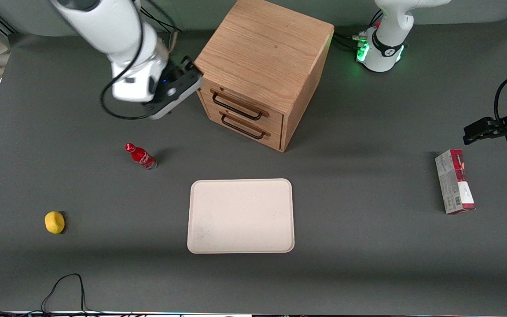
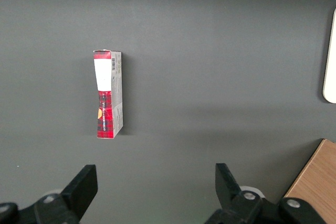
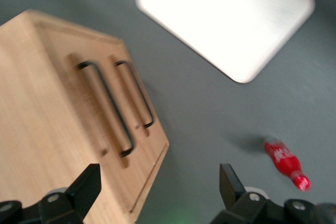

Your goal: Open upper drawer

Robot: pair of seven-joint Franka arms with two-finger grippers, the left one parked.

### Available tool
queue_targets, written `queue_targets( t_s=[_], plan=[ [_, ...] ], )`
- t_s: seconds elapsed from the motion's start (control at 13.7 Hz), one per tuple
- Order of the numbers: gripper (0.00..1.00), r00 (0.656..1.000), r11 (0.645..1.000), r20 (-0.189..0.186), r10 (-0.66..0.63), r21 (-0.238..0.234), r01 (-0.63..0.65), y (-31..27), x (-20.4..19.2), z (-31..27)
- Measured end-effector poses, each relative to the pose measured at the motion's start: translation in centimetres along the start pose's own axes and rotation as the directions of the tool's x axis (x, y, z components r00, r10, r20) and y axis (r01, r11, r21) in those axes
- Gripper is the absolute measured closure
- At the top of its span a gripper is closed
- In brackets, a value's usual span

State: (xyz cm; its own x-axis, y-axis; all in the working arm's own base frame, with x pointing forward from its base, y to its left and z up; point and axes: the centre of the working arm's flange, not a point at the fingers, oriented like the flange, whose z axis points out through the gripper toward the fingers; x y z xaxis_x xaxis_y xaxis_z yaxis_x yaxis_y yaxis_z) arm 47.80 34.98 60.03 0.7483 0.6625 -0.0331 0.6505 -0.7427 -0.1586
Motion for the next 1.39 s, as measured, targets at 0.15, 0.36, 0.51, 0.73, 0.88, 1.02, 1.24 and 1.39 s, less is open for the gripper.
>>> queue_targets(
  t_s=[0.15,0.36,0.51,0.73,0.88,1.02,1.24,1.39],
  plan=[
    [0.0,0.99,0.99,0.029,-0.136,0.04,0.135,-1.1,0.2,1.3],
    [0.0,0.969,0.957,0.047,-0.242,0.178,0.23,-0.3,1.3,5.0],
    [0.0,0.953,0.932,0.051,-0.297,0.232,0.278,1.1,2.5,8.1],
    [0.0,0.945,0.914,0.033,-0.326,0.265,0.306,2.2,3.6,12.1],
    [0.0,0.946,0.915,0.01,-0.323,0.257,0.31,2.2,3.9,14.4],
    [0.0,0.946,0.915,-0.006,-0.324,0.25,0.315,2.1,3.9,16.2],
    [0.0,0.949,0.921,-0.032,-0.313,0.236,0.311,2.0,3.9,18.9],
    [0.0,0.949,0.921,-0.032,-0.313,0.236,0.311,1.8,3.8,19.4]
  ],
)
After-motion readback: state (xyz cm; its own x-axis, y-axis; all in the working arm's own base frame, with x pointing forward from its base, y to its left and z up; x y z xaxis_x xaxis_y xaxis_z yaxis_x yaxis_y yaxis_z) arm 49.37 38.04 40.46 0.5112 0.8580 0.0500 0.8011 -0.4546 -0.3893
